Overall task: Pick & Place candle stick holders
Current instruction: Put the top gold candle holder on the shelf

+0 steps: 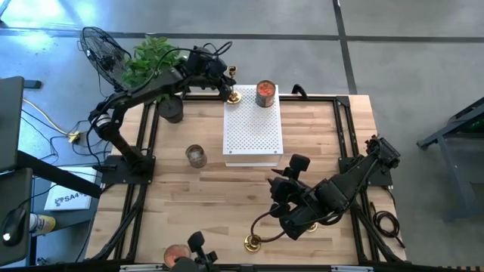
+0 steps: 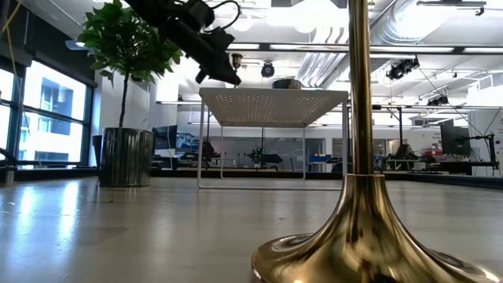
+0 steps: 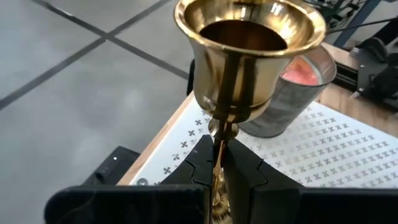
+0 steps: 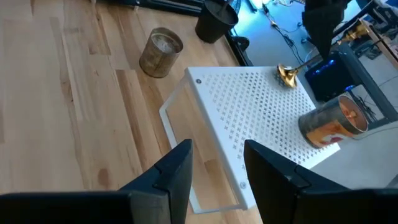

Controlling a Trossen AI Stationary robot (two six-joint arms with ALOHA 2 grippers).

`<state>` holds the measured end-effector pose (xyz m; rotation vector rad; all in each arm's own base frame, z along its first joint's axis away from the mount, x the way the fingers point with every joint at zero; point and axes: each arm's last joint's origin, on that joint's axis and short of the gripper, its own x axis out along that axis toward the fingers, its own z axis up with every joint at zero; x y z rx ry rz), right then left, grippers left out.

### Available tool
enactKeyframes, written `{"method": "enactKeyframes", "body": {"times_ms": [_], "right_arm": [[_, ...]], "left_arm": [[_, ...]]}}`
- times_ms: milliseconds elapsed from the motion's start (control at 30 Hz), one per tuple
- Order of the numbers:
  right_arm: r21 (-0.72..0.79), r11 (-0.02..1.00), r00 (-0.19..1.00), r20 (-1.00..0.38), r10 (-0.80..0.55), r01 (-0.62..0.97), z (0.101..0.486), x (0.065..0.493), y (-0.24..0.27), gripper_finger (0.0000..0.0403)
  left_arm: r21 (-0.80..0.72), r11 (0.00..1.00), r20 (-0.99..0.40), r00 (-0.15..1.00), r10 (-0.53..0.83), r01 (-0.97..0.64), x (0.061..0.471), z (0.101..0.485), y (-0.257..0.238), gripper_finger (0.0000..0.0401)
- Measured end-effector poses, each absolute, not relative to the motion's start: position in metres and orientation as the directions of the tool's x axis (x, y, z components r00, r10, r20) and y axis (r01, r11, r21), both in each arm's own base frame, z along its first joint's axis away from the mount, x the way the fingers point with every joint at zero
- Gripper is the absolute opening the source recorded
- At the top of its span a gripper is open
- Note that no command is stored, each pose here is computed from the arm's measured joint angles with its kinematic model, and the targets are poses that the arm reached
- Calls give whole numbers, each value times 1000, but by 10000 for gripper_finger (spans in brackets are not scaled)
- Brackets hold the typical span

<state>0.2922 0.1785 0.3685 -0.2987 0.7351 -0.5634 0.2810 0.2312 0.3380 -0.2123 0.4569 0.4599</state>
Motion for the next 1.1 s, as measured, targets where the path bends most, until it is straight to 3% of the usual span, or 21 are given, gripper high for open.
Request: {"method": "enactKeyframes", "body": {"times_ms": [767, 1100], "right_arm": [[-443, 808, 606, -537, -587, 389, 369, 292, 178, 140], [-430, 812, 604, -544, -582, 395, 369, 292, 178, 140]], "left_arm": [[-106, 914, -472, 829, 301, -393, 284, 336, 227, 13], [-112, 920, -474, 834, 282, -375, 284, 336, 226, 42]]}}
